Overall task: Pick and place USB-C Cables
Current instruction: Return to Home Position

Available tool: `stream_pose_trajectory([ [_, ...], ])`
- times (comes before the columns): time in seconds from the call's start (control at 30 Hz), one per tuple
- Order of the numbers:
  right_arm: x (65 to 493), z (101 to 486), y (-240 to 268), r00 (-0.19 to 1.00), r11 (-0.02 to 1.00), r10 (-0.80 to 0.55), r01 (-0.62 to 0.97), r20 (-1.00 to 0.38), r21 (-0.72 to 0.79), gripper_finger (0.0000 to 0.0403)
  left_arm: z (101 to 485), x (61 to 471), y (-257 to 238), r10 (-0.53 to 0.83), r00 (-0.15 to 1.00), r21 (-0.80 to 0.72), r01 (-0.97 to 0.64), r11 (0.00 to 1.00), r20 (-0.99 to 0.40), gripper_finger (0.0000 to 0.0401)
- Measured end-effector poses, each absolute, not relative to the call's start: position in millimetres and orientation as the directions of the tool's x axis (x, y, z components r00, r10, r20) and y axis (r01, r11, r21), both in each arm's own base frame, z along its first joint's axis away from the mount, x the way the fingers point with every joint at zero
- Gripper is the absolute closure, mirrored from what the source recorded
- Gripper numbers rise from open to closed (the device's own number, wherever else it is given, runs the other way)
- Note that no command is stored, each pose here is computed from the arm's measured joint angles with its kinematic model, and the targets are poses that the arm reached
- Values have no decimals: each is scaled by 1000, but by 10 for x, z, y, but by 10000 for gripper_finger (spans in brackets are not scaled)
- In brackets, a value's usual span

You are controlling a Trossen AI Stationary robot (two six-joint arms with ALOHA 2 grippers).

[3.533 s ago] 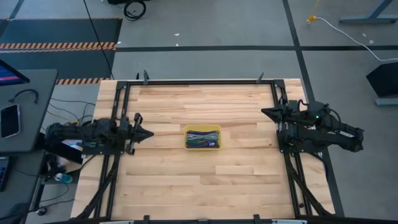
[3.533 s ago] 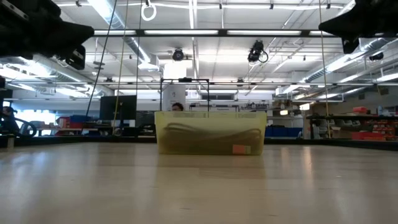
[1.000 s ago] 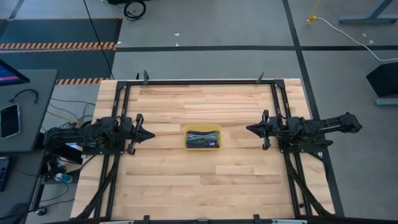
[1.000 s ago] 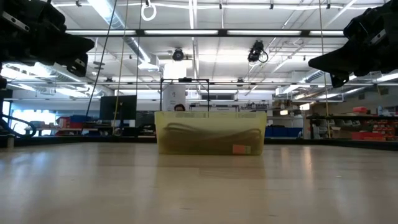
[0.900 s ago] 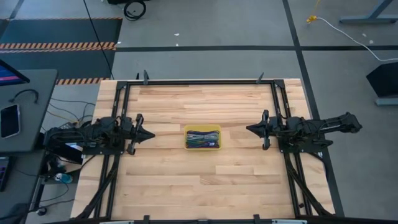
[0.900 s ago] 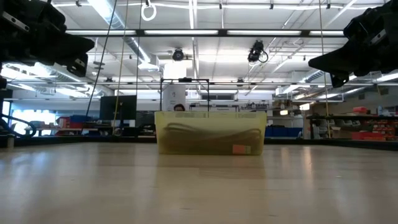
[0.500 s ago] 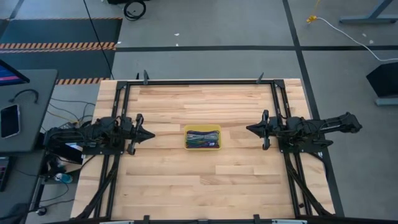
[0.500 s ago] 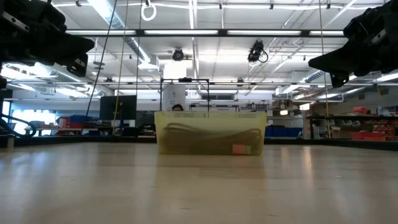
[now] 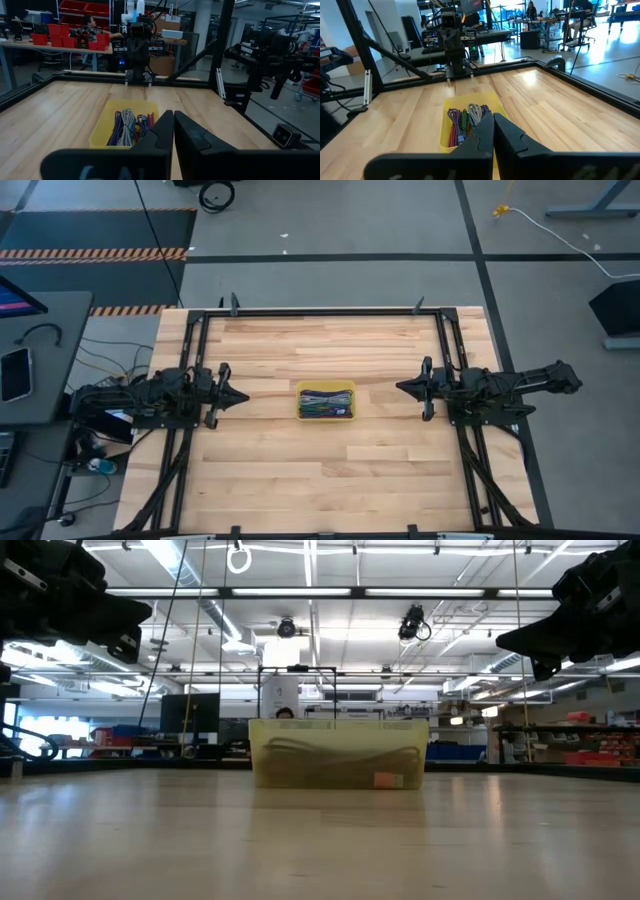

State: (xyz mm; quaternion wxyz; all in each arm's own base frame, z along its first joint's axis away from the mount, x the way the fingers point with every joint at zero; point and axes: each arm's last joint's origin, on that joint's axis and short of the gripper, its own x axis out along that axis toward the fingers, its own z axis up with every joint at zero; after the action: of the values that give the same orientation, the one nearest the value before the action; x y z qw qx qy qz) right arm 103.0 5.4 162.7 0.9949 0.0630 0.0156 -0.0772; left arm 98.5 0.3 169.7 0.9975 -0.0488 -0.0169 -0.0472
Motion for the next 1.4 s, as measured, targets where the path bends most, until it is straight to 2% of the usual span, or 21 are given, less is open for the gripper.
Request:
stream_pose_trajectory([
  [0.33,1030,1627,54,987,980,-152,156,-41,123,395,1699,984,-47,-138,990,-96,141,985,40,382],
  [1.4,1030,1627,54,987,980,-152,156,-41,123,395,1713,984,-47,-135,989,-94,140,986,56,378],
])
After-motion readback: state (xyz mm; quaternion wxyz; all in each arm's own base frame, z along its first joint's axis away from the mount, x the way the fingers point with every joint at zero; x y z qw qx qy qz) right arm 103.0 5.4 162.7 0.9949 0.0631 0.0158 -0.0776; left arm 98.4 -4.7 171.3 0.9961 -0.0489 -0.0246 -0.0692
